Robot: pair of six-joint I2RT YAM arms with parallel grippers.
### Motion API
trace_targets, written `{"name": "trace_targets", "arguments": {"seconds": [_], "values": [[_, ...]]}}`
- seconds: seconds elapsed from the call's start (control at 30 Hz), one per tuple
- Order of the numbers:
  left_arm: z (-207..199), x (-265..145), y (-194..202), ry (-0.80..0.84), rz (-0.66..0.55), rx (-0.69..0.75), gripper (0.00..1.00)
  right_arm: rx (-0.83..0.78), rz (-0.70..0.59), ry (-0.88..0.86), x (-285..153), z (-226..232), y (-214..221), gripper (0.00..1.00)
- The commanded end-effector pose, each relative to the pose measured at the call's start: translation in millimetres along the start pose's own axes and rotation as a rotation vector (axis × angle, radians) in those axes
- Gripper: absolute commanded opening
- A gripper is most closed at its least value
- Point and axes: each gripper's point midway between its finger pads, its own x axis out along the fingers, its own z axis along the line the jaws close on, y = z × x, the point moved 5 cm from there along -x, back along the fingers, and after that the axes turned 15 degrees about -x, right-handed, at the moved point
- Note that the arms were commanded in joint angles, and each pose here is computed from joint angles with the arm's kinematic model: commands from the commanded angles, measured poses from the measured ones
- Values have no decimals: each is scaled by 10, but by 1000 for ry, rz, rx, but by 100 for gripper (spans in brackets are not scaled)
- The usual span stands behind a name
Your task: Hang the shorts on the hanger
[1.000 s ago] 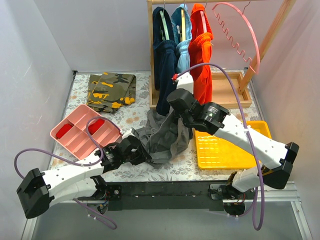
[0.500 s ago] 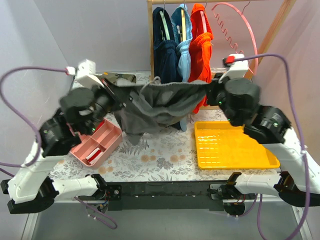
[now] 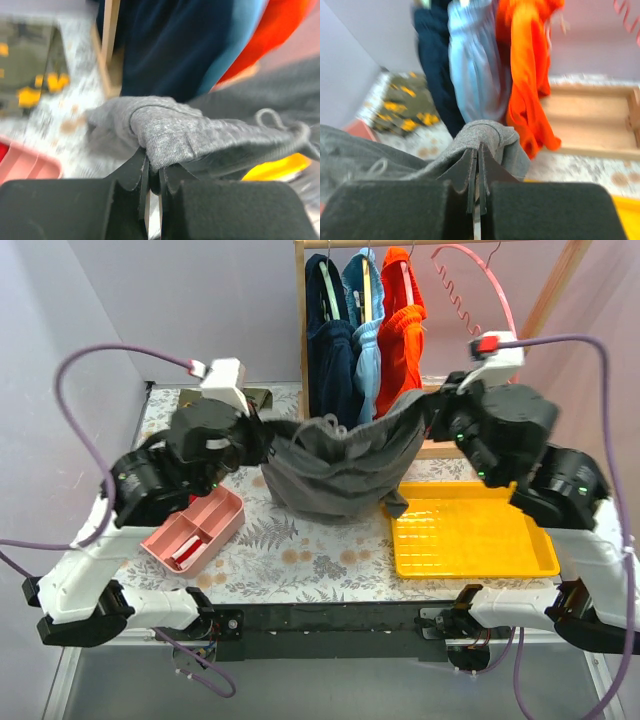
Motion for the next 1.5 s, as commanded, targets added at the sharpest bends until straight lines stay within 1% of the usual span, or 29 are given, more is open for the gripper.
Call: {"name": "trace_targets", "arguments": {"seconds": [0.0,0.03,0.1,0.13,0.17,0.2,0.23,0.27,0.33,0.37,0.43,0.5,0.53,0.57,0.6,0.63,0.7,0.77,0.83,0.87,0.9,0.93,0.97,1.03,1.07,1.2,1.3,1.4,1.47], "values": [[315,64,529,-45,175,52,0,-33,147,50,230,57,535,1],[397,100,672,-60,220,56,0,-40,205,36,287,105,785,1],[698,215,999,-123,310,68,0,-29,266,44,371,68,1053,1],[766,244,1143,-109,372,56,0,-26,330,-6,445,152,1379,1],[1009,404,1369,-134,425,50,0,-11,361,3,507,100,1531,1],[1085,442,1473,-115,461,27,0,-2,392,-6,551,98,1707,1],[1091,473,1636,-54,545,-3,0,14,439,-54,605,153,1992,1],[1269,606,1842,-72,579,-21,0,33,467,-46,667,85,2166,1],[1381,757,2078,-77,651,-44,0,59,524,-67,730,66,2446,1],[1373,842,2124,-44,662,-65,0,65,578,-44,753,-5,2699,1],[1427,947,2308,-41,733,-80,11,74,641,-62,768,-6,2924,1],[1376,995,2346,-3,757,-91,17,77,669,-71,750,-3,3076,1],[1368,1007,2355,5,762,-90,22,82,662,-81,729,4,3074,1],[1373,1026,2354,1,762,-86,34,80,655,-88,718,3,3073,3],[1361,1031,2341,6,761,-82,39,73,644,-96,708,0,3067,11],[1345,1040,2323,15,760,-71,46,69,626,-103,697,-2,3020,13],[1329,1069,2307,18,768,-65,52,56,608,-113,697,-6,2919,17],[1331,1139,2288,10,773,-49,52,36,604,-111,703,-23,2849,20],[1341,1191,2260,14,774,-43,45,26,600,-154,679,9,2754,23],[1372,1223,2241,7,775,-52,43,25,591,-173,655,22,2717,28],[1391,1248,2257,6,787,-54,38,27,581,-190,629,34,2688,30],[1406,1271,2243,7,786,-54,34,24,546,-225,576,51,2614,33],[1432,1295,2214,0,785,-60,30,20,529,-240,542,54,2563,39],[1438,1324,2203,0,788,-70,26,10,476,-238,456,14,2377,42],[1424,1344,2190,6,786,-78,26,0,450,-243,426,2,2297,48],[1387,1393,2195,26,791,-95,32,-12,314,-266,251,-41,1780,56],[1357,1410,2169,37,781,-106,33,-38,115,-257,134,-112,1198,61],[1318,1412,2146,49,778,-120,34,-114,-32,-143,198,-283,698,64],[1289,1391,2126,60,778,-126,34,-161,-70,-32,316,-416,513,64]]}}
